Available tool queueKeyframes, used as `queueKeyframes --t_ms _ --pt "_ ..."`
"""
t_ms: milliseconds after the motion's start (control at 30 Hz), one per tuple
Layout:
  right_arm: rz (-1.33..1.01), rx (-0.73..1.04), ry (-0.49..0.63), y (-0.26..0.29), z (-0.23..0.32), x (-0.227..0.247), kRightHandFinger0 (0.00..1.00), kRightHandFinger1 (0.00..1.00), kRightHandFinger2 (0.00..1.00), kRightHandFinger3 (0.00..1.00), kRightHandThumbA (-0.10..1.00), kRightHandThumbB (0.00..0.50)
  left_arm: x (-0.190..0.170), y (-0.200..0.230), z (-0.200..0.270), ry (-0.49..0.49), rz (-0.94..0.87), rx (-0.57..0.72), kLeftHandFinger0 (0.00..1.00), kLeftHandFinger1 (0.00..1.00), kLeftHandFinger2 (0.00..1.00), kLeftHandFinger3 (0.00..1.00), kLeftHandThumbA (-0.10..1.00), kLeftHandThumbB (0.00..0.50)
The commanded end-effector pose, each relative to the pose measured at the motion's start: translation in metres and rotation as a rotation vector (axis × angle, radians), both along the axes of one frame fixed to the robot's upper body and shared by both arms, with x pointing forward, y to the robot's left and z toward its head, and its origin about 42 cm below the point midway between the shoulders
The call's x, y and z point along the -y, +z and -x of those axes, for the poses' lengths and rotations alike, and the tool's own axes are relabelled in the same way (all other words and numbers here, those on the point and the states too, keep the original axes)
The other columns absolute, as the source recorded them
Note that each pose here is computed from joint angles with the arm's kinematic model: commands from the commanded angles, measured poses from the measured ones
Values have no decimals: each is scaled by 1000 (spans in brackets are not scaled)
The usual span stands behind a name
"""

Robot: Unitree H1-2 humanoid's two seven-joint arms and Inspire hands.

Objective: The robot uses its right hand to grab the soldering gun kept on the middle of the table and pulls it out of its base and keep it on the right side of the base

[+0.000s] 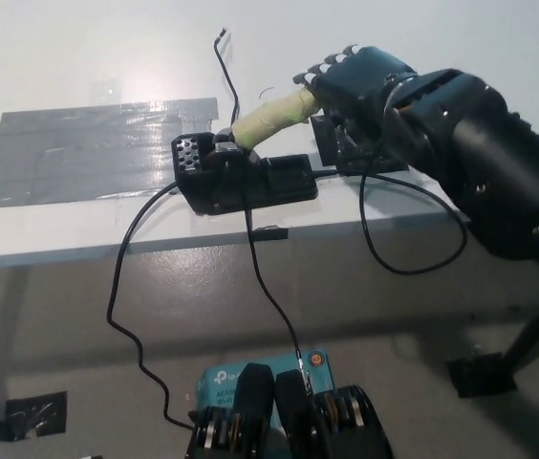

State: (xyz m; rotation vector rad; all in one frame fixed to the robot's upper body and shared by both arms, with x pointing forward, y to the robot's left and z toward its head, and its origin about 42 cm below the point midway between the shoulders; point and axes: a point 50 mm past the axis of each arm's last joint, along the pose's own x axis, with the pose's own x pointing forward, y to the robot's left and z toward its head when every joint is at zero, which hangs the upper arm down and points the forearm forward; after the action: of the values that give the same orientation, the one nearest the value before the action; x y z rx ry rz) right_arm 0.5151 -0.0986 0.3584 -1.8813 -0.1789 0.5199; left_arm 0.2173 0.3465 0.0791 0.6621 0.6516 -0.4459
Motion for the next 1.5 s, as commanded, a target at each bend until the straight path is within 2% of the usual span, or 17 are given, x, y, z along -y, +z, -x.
queueKeyframes --t_ms 0,33,133,200,233,367,500,600,667,967,1033,1067,1100,1133,1167,1333,1467 --pt "-81 384 47 1 -3 14 310 107 239 1000 113 425 3 4 -3 -19 -8 -2 1000 1000 1000 1000 542 123" --pt "-108 432 65 -4 -4 16 14 2 28 1000 74 397 3 4 -3 -19 -7 -2 1000 1000 1000 1000 540 128" --pt "-148 525 98 -21 -7 28 0 0 23 907 -100 165 4 5 -4 -32 -13 -2 1000 1000 1000 1000 540 118" --pt "-170 524 111 -25 -6 34 0 0 80 815 -100 156 5 6 -4 -38 -16 1 1000 1000 1000 1000 539 119" --pt "-117 534 116 -30 -4 37 0 0 132 606 -88 199 5 7 -4 -41 -20 3 1000 1000 1000 1000 541 116" --pt "-115 570 127 -35 -4 42 0 0 342 232 -100 207 3 8 -5 -44 -27 5 1000 1000 1000 1000 538 110" --pt "-171 595 152 -35 -3 46 0 4 435 450 -95 197 1 7 -5 -34 -22 -1 1000 1000 1000 1000 536 122" --pt "-191 627 186 -33 -5 48 0 0 419 471 -100 218 0 8 -5 -33 -19 -2 1000 1000 1000 1000 538 121" --pt "-219 678 237 -22 -6 55 0 0 443 280 -100 189 1 8 -5 -33 -17 -1 1000 1000 1000 1000 530 123" --pt "-191 683 212 17 -12 78 0 42 475 484 -79 99 1 9 -4 -37 -16 -2 1000 1000 1000 1000 528 113" --pt "-183 739 217 30 -18 94 0 1 335 361 -100 243 -1 8 -4 -38 -22 -6 1000 1000 1000 1000 541 119" --pt "-161 719 203 34 -19 98 0 0 625 373 -100 205 -1 8 -4 -39 -24 -6 1000 1000 1000 1000 543 115" --pt "-159 717 203 35 -19 98 0 0 565 374 -100 216 -1 8 -5 -38 -25 -6 1000 1000 1000 1000 543 115" --pt "-163 723 172 46 -19 113 0 0 184 381 -9 188 -2 7 -5 -33 -24 -10 1000 1000 1000 1000 542 115" --pt "-166 736 167 50 -19 119 0 0 124 412 -5 220 -2 7 -5 -32 -22 -10 1000 1000 1000 1000 540 116" --pt "-175 775 164 56 -19 134 0 0 194 177 -40 232 -4 7 -2 -24 -21 -13 1000 1000 1000 1000 533 124" --pt "-196 776 132 62 -18 144 0 0 300 342 -6 248 -4 6 -2 -20 -22 -16 1000 1000 1000 1000 535 121"
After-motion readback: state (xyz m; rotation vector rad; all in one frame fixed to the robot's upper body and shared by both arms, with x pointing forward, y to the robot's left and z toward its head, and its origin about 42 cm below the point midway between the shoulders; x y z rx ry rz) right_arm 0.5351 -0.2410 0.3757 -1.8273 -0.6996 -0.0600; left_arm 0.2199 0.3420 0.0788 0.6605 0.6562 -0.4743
